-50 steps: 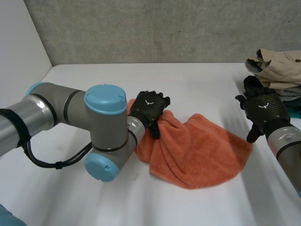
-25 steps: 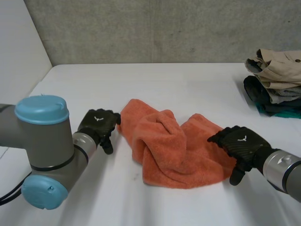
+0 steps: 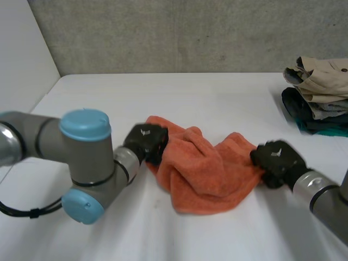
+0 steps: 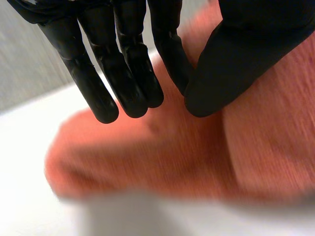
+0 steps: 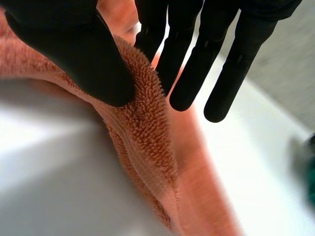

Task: Fold the laundry.

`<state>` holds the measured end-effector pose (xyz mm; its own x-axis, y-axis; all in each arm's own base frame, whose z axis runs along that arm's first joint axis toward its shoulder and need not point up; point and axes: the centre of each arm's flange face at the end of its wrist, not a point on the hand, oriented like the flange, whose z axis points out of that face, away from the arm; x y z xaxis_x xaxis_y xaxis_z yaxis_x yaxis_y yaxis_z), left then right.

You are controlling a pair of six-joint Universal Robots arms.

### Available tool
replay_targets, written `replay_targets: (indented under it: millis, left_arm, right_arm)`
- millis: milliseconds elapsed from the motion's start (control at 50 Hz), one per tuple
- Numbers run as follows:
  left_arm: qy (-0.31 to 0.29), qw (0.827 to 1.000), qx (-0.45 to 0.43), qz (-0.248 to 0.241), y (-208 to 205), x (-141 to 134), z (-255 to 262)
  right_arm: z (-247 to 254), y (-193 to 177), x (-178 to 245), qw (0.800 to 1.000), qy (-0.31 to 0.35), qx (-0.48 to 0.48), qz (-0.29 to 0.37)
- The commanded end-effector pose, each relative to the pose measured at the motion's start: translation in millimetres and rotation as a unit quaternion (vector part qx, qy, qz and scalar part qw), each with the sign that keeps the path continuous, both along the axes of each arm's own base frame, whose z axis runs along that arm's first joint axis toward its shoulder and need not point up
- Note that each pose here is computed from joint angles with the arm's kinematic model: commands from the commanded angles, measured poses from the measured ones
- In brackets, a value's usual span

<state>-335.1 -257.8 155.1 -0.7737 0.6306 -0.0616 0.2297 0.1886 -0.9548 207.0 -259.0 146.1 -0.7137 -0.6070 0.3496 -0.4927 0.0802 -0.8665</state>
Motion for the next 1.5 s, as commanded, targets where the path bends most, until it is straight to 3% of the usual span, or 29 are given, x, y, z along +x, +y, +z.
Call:
replay_targets:
  millis: [20,120,180,260,340,440,620,800,980,1060,1220,1380,1500]
  left_arm:
    - [0.090,0.993,-0.075,0.009,10.8,9.3,93.4]
    - [0.137,0.979,-0.147,0.016,23.8,27.3,159.0]
    - [0.139,0.977,-0.158,0.023,23.4,35.0,167.0]
    - [0.118,0.984,-0.128,0.032,22.6,41.3,148.0]
    - [0.055,0.998,-0.033,0.029,28.5,39.7,81.4]
    - [0.007,1.000,0.028,0.006,46.0,31.5,29.6]
    - [-0.010,1.000,0.019,-0.009,30.6,15.0,-1.4]
    - [-0.074,0.997,-0.009,-0.023,3.8,-3.8,-41.3]
    - [-0.099,0.994,-0.041,-0.002,-14.9,-8.4,-46.7]
    - [-0.092,0.994,-0.054,0.004,-17.2,-8.9,-38.0]
    - [-0.023,0.990,-0.137,0.016,-3.9,-0.1,63.0]
    - [0.089,0.968,-0.231,0.030,31.2,23.7,183.8]
    - [0.097,0.963,-0.248,0.041,40.5,39.8,213.7]
  right_arm:
    - [77.5,-4.2,-3.7,0.992,-0.040,-0.116,-0.019]
    - [130.5,-0.7,-11.4,0.985,-0.052,-0.165,-0.028]
    - [150.5,5.8,-15.5,0.985,-0.051,-0.161,-0.029]
    - [146.2,12.5,-14.1,0.990,-0.048,-0.129,-0.023]
    - [119.9,8.6,-13.7,0.995,-0.044,-0.086,-0.025]
    - [89.9,0.7,-12.5,0.998,-0.033,-0.046,-0.028]
    - [79.6,1.8,-15.9,0.999,-0.030,-0.029,-0.034]
    - [71.8,4.5,-16.2,0.999,-0.029,-0.022,-0.034]
    - [67.8,1.2,-16.4,0.999,-0.028,-0.028,-0.035]
    - [69.8,0.2,-16.3,0.998,-0.029,-0.032,-0.035]
    - [86.0,-2.8,-15.6,0.997,-0.033,-0.055,-0.035]
    - [162.8,11.2,-16.4,0.989,-0.041,-0.141,-0.027]
    - [193.3,21.4,-13.2,0.987,-0.045,-0.155,-0.016]
